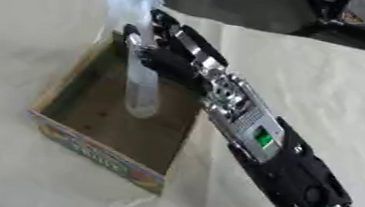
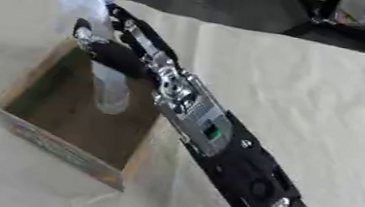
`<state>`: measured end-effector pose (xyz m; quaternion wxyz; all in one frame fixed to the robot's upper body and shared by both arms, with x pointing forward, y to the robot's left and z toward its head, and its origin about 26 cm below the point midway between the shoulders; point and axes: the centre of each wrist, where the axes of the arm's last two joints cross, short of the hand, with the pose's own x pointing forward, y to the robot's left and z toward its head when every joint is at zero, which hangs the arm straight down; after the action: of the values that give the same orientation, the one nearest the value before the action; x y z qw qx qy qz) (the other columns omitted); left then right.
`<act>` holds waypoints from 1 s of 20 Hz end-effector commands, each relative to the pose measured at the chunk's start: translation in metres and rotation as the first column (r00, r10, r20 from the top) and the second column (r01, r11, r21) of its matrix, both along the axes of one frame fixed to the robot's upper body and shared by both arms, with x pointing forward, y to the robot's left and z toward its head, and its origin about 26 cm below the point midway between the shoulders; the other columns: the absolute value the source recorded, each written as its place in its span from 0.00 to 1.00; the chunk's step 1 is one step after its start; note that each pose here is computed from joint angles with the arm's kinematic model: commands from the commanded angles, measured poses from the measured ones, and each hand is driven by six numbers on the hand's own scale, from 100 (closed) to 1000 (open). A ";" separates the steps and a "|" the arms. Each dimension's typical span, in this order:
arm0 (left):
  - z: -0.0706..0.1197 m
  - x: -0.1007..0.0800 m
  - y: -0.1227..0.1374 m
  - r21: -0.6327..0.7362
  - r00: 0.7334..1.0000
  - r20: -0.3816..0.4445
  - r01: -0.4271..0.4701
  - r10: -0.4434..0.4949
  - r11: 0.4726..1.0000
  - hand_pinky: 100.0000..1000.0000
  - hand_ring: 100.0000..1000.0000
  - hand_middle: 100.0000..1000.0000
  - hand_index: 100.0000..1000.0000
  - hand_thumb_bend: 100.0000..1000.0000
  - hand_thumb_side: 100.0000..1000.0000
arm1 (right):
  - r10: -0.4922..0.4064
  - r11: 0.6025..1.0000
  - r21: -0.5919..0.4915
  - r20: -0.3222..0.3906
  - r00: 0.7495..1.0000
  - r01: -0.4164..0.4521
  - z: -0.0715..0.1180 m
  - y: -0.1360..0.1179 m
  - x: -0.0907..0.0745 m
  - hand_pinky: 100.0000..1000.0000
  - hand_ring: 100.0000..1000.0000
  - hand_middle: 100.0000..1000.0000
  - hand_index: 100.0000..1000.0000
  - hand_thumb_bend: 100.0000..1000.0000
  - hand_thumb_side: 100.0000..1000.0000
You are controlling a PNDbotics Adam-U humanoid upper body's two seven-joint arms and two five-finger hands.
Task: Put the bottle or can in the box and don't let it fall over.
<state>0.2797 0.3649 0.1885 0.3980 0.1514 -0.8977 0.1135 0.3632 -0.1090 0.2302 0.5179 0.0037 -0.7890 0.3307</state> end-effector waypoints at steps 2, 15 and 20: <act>0.011 -0.004 0.005 0.039 1.000 0.024 -0.018 0.017 0.999 1.00 0.75 0.78 0.74 0.24 0.40 | 0.004 1.000 0.004 0.035 0.999 -0.004 0.013 -0.006 -0.007 1.00 1.00 1.00 1.00 0.00 0.59; 0.009 -0.006 0.008 0.046 0.999 0.016 -0.035 0.034 0.998 1.00 0.75 0.78 0.74 0.24 0.39 | 0.006 1.000 0.011 0.069 0.998 -0.006 0.025 -0.027 -0.037 1.00 1.00 1.00 1.00 0.00 0.58; 0.008 -0.007 0.010 0.050 0.999 0.013 -0.043 0.042 0.998 1.00 0.75 0.78 0.74 0.24 0.39 | 0.015 1.000 0.001 0.064 0.998 -0.016 0.027 -0.039 -0.053 1.00 1.00 1.00 1.00 0.00 0.58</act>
<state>0.2763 0.3696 0.1857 0.4013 0.1651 -0.8939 0.1121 0.3170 -0.1426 0.2454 0.5053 0.0040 -0.7965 0.3321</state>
